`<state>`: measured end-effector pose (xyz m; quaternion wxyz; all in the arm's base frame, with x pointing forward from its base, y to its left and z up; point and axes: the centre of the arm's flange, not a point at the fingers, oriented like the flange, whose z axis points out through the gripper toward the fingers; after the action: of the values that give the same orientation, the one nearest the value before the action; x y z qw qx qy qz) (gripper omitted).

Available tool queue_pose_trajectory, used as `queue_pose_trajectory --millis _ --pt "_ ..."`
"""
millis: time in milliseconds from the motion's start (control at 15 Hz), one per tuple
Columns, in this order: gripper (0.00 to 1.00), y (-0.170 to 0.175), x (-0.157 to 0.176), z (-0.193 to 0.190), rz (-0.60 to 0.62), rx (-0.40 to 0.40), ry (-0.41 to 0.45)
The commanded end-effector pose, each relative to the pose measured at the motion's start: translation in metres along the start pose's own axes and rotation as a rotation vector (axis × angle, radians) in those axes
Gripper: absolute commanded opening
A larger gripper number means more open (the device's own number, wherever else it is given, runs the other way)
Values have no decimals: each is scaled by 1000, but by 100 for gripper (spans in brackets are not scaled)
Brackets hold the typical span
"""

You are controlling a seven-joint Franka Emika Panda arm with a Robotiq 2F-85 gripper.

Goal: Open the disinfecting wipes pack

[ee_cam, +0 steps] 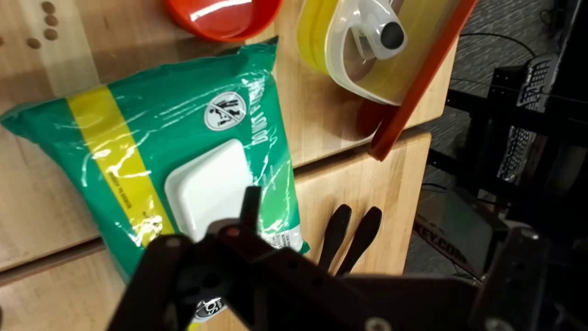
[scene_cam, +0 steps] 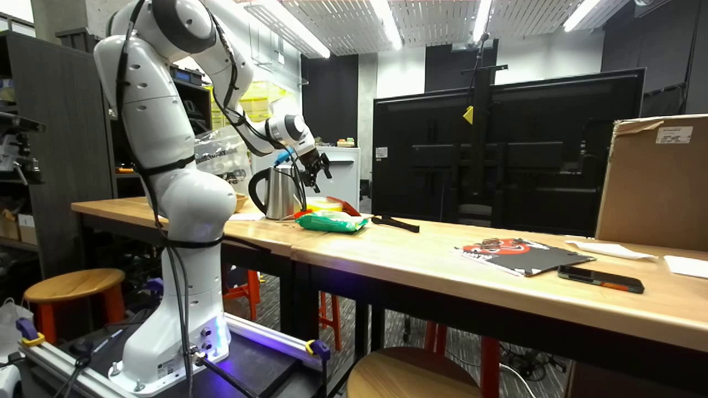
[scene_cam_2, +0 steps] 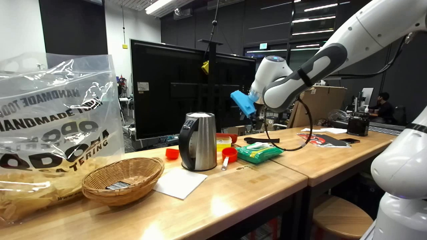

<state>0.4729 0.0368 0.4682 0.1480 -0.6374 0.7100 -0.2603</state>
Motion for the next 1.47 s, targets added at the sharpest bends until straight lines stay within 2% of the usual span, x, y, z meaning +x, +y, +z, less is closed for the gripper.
queue_pose_trajectory --millis 0,200,467,867,1133,1400 --pt "100 10 -7 -27 -44 -41 -13" --pt "100 20 -9 -37 -59 -103 -65" --pt "100 31 -7 -47 -92 -189 -182" --pt "100 43 -5 -62 -191 -330 -319" --pt "100 54 -1 -64 -252 -429 -373" --pt "100 58 2 -60 -296 -467 -400"
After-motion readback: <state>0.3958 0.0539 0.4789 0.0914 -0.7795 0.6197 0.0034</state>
